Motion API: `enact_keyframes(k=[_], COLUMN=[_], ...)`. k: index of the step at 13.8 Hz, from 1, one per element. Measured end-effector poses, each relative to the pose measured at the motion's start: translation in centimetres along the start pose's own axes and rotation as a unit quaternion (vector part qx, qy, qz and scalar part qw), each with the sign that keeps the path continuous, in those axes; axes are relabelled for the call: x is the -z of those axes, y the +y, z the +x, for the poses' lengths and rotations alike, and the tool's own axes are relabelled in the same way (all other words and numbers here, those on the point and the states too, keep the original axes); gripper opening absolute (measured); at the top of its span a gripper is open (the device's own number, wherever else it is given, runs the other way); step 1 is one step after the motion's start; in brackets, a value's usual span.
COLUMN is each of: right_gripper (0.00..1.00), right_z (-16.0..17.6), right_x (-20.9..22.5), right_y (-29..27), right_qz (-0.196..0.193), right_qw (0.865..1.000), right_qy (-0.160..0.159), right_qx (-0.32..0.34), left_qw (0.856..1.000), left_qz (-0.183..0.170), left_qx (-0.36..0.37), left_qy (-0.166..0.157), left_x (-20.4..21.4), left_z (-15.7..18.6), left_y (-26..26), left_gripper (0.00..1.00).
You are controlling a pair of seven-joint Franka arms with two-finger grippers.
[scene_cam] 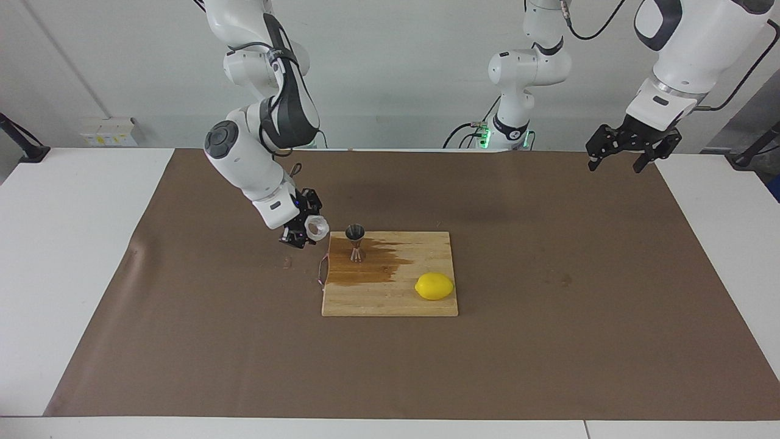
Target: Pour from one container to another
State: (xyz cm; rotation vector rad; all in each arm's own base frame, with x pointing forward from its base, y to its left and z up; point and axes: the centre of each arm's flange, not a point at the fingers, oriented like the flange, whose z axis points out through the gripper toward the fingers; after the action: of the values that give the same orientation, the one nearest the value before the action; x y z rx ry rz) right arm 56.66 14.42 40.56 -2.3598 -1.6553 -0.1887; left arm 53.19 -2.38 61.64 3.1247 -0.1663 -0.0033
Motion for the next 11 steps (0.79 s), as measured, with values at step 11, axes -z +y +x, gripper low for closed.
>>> enact_keyframes(k=[11], right_gripper=[0.50], right_z=[5.0], right_x=[-0.3], right_y=[-3.5], right_qz=[-0.070], right_qw=[0.992], right_qy=[-0.099], right_qx=[-0.035], left_qw=[1.000], left_qz=[0.000], left_qx=[0.000], left_qy=[0.000], left_x=[0.0], left_z=[0.0], left_y=[0.0], left_gripper=[1.00])
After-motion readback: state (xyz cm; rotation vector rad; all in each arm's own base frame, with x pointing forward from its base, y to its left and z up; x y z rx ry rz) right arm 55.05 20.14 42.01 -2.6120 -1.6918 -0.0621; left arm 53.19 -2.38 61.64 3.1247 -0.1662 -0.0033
